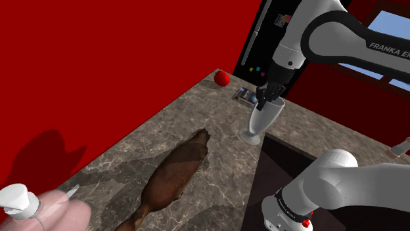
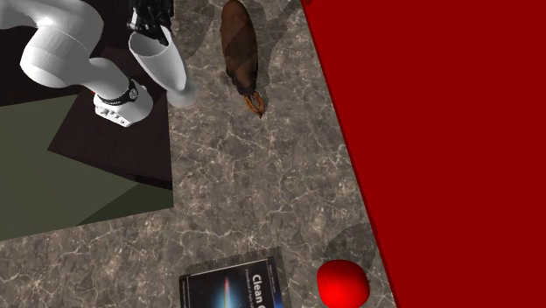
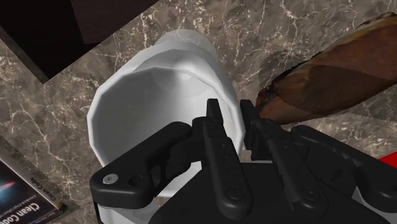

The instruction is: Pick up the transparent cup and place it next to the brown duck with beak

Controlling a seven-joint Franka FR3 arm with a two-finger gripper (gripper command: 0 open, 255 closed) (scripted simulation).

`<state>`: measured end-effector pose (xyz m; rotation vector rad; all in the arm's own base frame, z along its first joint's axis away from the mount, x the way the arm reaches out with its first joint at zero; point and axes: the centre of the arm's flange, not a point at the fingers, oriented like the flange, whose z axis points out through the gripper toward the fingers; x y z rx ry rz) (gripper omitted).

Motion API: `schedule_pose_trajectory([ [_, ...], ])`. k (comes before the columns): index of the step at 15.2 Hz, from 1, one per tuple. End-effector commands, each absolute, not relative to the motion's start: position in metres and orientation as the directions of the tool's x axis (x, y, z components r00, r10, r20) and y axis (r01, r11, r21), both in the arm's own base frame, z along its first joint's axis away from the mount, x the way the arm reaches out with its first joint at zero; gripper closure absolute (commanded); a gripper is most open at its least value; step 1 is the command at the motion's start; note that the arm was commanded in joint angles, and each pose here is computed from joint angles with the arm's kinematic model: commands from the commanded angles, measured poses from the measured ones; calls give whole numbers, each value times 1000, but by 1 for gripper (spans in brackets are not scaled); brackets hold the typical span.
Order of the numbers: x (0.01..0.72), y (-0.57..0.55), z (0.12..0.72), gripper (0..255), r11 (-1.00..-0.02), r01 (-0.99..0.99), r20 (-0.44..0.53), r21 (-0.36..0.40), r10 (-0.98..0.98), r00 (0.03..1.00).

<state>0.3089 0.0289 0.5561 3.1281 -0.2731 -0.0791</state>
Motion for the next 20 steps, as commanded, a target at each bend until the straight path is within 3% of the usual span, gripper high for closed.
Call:
schedule_pose_trajectory([
  [1, 309, 29, 546, 255, -985, -173, -49, 5, -173, 984],
  [20, 309, 29, 446, 255, -985, -173, -49, 5, -173, 984],
])
